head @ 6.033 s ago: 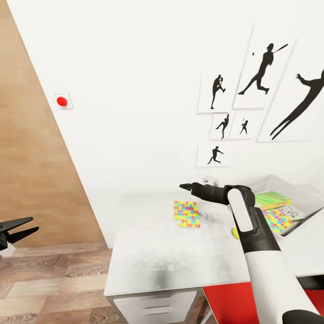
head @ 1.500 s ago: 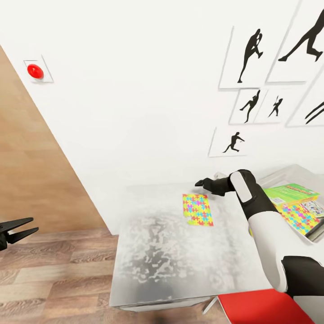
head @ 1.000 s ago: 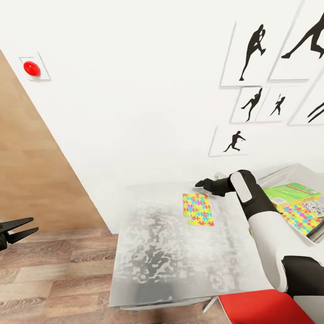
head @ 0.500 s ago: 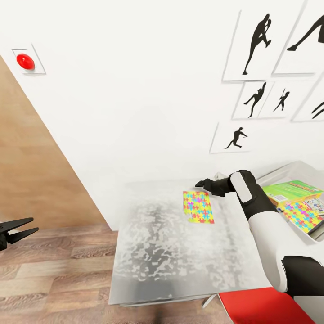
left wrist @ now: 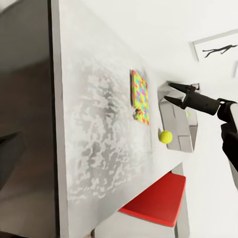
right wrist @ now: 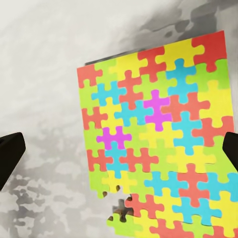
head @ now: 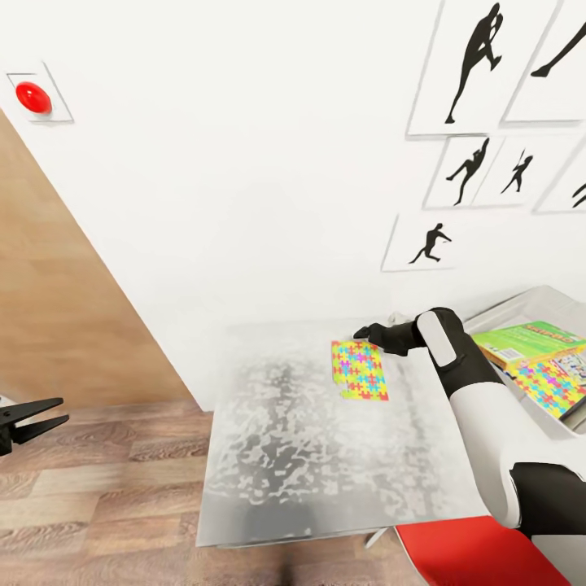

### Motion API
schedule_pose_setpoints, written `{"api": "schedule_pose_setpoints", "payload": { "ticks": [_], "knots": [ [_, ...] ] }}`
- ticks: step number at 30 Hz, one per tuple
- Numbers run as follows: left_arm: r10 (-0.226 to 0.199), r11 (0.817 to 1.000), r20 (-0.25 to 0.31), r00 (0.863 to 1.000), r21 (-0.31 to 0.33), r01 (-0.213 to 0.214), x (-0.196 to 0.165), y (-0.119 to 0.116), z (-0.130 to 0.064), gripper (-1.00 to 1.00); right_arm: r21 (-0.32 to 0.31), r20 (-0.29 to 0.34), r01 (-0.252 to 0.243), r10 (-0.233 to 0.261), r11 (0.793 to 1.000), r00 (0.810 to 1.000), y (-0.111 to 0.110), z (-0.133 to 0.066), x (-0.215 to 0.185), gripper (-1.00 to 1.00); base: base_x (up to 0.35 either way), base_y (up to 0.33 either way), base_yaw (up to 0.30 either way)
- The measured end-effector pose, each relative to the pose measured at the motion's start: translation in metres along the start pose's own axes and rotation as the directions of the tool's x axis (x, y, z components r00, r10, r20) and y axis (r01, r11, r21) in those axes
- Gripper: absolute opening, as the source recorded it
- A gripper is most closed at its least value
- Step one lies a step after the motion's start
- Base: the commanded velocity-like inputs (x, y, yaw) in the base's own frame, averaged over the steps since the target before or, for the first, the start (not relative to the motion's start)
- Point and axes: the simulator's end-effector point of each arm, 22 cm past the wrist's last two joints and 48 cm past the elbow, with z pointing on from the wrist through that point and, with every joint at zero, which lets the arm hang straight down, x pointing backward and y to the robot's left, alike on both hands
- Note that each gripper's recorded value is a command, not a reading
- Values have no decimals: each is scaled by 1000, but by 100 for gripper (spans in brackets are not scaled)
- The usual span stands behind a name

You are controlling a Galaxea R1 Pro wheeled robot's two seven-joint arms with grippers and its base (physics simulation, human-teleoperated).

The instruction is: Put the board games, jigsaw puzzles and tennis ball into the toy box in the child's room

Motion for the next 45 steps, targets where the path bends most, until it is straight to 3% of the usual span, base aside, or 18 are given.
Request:
{"api": "schedule_pose_setpoints", "payload": {
  "ticks": [28, 39, 45],
  "knots": [
    [-33, 999, -23, 999, -25, 33, 6, 19, 8, 100, 15, -40, -14, 14, 1000, 999, -14, 25, 15, 100, 0, 0, 0],
    [-34, 999, -20, 999, -20, 34, 7, 20, 10, 100, 25, -8, 10, -9, 1000, 1000, -6, 19, 5, 100, 0, 0, 0],
    [-35, 999, -19, 999, -20, 35, 7, 20, 10, 100, 42, -32, 0, 1, 999, 999, -14, 24, 12, 100, 0, 0, 0]
  ]
}}
